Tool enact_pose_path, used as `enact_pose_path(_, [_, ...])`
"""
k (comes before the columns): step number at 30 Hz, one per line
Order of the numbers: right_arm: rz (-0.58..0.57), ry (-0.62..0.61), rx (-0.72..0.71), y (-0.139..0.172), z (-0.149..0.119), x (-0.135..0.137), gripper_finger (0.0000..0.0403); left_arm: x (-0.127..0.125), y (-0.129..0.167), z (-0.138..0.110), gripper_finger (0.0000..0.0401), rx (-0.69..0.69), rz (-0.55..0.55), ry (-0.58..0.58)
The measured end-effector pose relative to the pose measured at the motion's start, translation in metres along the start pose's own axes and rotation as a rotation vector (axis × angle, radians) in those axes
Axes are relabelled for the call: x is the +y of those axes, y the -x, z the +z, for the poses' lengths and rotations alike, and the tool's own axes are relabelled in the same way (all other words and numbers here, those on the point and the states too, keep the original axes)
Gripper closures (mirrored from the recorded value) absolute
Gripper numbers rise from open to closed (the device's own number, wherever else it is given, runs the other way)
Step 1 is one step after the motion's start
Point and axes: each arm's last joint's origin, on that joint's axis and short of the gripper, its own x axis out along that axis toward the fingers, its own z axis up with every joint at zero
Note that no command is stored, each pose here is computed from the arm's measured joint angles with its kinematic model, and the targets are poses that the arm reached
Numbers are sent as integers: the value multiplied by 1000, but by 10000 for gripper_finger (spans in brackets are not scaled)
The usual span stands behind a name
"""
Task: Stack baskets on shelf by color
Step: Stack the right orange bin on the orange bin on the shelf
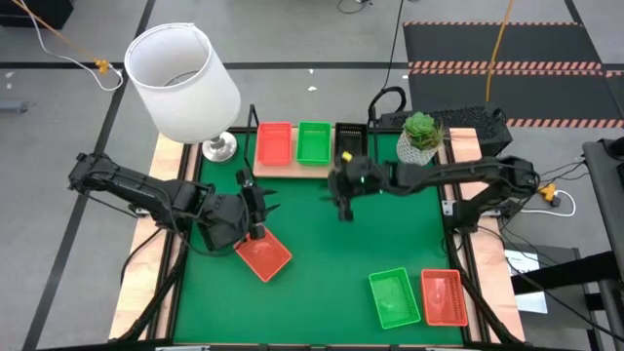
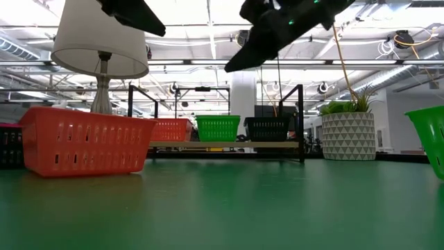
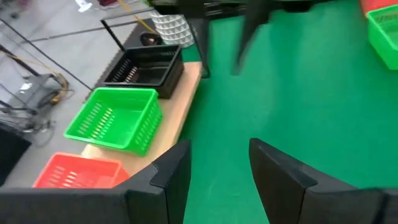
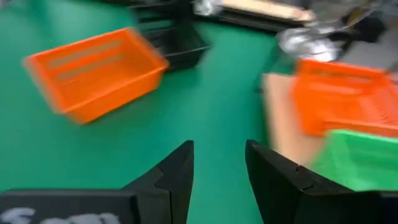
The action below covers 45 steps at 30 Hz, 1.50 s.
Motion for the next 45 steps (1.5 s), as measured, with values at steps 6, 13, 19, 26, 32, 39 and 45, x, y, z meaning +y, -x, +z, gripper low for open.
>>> enact_pose_path(6, [62, -77, 59, 0, -6, 43, 261, -2, 0, -1, 238, 10, -60, 30])
enact_pose_path(13, [45, -165, 202, 29, -10, 87, 261, -2, 0, -1, 238, 12, -66, 9])
enact_pose_path(19, [40, -325, 338, 71, -19, 118, 261, -2, 0, -1, 238, 10, -67, -34])
enact_pose_path(26, [62, -465, 504, 112, -35, 151, 261, -2, 0, 0, 238, -2, -65, -84])
enact_pose_path(32, [93, -486, 694, 141, -53, 173, 261, 0, -1, 3, 238, -23, -56, -96])
enact_pose_path(39, [1, -460, 854, 164, -71, 183, 261, 4, -4, 3, 238, -21, -41, -85])
enact_pose_path(45, [-18, -408, 909, 166, -87, 186, 263, 6, -4, 5, 238, -34, -35, -73])
